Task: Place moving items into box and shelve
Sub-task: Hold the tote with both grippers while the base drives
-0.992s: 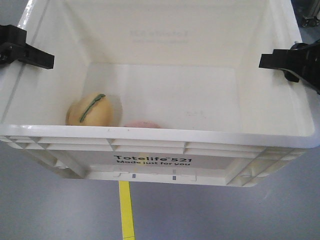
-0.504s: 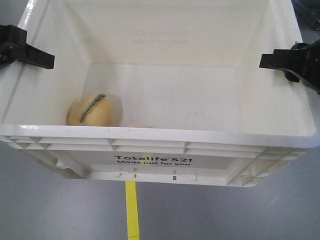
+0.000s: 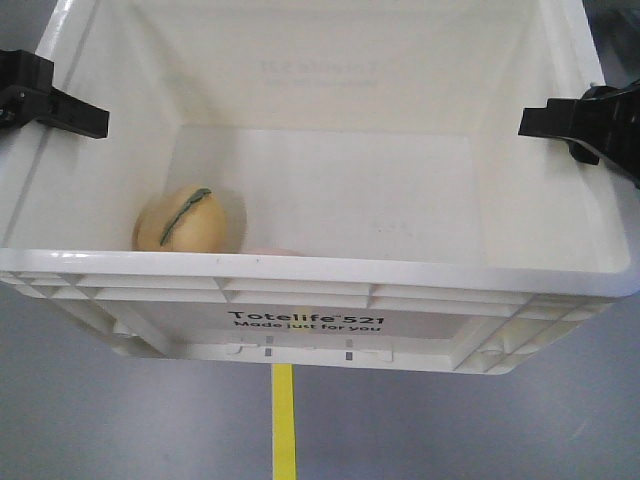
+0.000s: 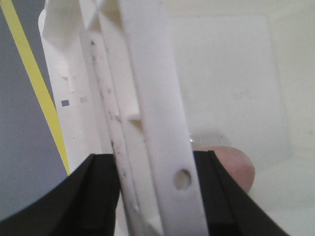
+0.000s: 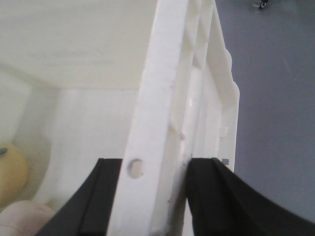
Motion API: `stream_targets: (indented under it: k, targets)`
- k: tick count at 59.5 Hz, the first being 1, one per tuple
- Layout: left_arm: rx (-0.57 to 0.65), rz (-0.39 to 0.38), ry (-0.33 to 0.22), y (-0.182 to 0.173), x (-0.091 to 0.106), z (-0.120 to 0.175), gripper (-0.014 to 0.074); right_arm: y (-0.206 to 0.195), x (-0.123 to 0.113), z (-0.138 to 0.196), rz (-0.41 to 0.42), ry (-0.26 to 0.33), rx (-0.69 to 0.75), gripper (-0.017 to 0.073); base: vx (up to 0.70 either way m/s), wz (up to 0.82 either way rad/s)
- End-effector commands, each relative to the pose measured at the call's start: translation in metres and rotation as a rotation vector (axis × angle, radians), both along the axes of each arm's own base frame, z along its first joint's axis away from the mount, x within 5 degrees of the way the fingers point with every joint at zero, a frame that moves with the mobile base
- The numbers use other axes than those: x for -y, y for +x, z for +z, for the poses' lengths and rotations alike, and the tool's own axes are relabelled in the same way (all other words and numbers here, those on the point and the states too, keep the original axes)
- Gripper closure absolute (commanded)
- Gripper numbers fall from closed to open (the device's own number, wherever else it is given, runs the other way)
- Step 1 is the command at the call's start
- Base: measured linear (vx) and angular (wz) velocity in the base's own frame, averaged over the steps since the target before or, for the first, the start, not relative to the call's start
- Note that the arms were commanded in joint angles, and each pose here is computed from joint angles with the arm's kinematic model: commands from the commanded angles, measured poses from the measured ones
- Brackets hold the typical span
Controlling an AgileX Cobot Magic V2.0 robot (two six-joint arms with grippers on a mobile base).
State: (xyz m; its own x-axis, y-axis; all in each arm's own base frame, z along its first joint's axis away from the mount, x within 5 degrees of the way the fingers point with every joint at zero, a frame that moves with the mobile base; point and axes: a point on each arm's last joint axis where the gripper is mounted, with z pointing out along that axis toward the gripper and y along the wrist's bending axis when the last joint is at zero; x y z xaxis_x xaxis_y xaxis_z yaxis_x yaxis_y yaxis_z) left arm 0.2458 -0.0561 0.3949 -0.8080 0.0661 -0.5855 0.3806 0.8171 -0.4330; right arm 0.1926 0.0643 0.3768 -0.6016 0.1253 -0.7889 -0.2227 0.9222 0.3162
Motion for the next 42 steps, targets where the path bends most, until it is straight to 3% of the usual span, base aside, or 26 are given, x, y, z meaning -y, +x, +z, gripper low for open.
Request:
stream_targets:
  k: [1,42]
  targets:
    - [0.117,-0.022,-0.188,-0.0115,0.0130,0.0347,0.0597,-0.0019,-0.0016,0.0329,-0.021,0.120,0.197,0.0565,0.10,0.18]
    - [0.117,-0.022,-0.189,-0.0116,0.0130,0.0347,0.0597,-0.0019,-0.0016,0.0329,-0.021,0.120,0.197,0.0565,0.19,0.09]
